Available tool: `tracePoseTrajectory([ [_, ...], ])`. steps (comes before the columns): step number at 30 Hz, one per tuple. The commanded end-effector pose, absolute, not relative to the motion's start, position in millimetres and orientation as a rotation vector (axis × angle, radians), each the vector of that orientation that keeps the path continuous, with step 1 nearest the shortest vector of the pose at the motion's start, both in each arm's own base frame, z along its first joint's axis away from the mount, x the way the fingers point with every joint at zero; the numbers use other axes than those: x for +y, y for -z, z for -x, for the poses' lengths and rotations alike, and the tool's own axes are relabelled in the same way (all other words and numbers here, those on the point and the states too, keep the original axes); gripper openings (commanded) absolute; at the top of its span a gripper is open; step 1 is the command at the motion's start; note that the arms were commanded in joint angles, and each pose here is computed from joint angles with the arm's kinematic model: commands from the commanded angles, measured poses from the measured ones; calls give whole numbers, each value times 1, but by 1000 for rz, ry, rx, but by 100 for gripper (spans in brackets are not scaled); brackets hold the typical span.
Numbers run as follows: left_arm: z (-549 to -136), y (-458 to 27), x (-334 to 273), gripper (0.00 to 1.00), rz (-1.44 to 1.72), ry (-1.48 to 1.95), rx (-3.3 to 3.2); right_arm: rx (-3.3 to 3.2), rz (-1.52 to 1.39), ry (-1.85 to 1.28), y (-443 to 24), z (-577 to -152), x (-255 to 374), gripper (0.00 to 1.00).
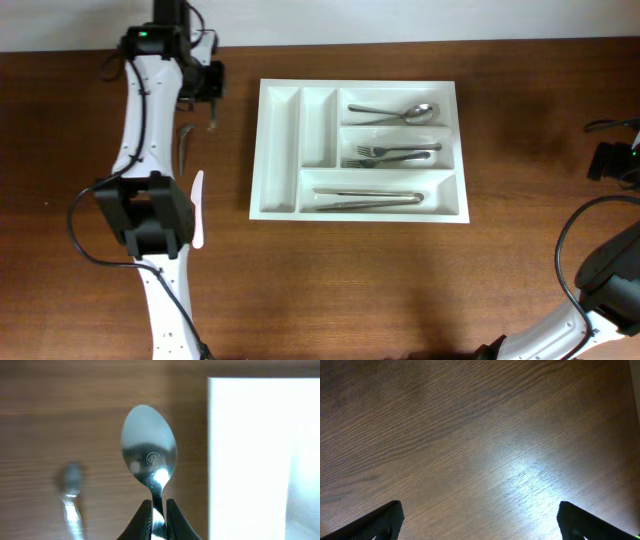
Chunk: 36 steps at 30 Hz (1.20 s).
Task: Pack container
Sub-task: 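Carry the spoon right and lower it into the tray's left compartment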
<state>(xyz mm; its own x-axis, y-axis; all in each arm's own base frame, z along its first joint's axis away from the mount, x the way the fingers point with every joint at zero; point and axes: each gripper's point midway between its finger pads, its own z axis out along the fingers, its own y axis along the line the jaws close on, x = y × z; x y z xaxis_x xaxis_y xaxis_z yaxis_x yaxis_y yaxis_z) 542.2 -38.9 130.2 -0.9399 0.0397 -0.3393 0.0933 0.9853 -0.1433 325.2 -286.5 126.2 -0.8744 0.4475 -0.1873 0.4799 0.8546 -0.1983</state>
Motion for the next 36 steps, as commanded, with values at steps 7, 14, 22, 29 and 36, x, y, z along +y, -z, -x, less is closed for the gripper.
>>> tracePoseTrajectory([
  [7, -515, -133, -120, 6, -246, 411, 2841, 2895, -737, 358, -125, -325, -285, 99],
  [14, -505, -130, -151, 7, -337, 399, 2854, 2895, -737, 358, -125, -325, -285, 99],
  [22, -504, -115, -152, 7, -331, 362, 2886, 2895, -737, 358, -125, -325, -285, 99],
  [29, -503, -85, -152, 7, -274, 364, 2958, 2895, -737, 358, -125, -325, -285, 99],
  [36, -503, -78, -152, 10, -275, 363, 2968, 2894, -737, 357, -125, -325, -285, 99],
])
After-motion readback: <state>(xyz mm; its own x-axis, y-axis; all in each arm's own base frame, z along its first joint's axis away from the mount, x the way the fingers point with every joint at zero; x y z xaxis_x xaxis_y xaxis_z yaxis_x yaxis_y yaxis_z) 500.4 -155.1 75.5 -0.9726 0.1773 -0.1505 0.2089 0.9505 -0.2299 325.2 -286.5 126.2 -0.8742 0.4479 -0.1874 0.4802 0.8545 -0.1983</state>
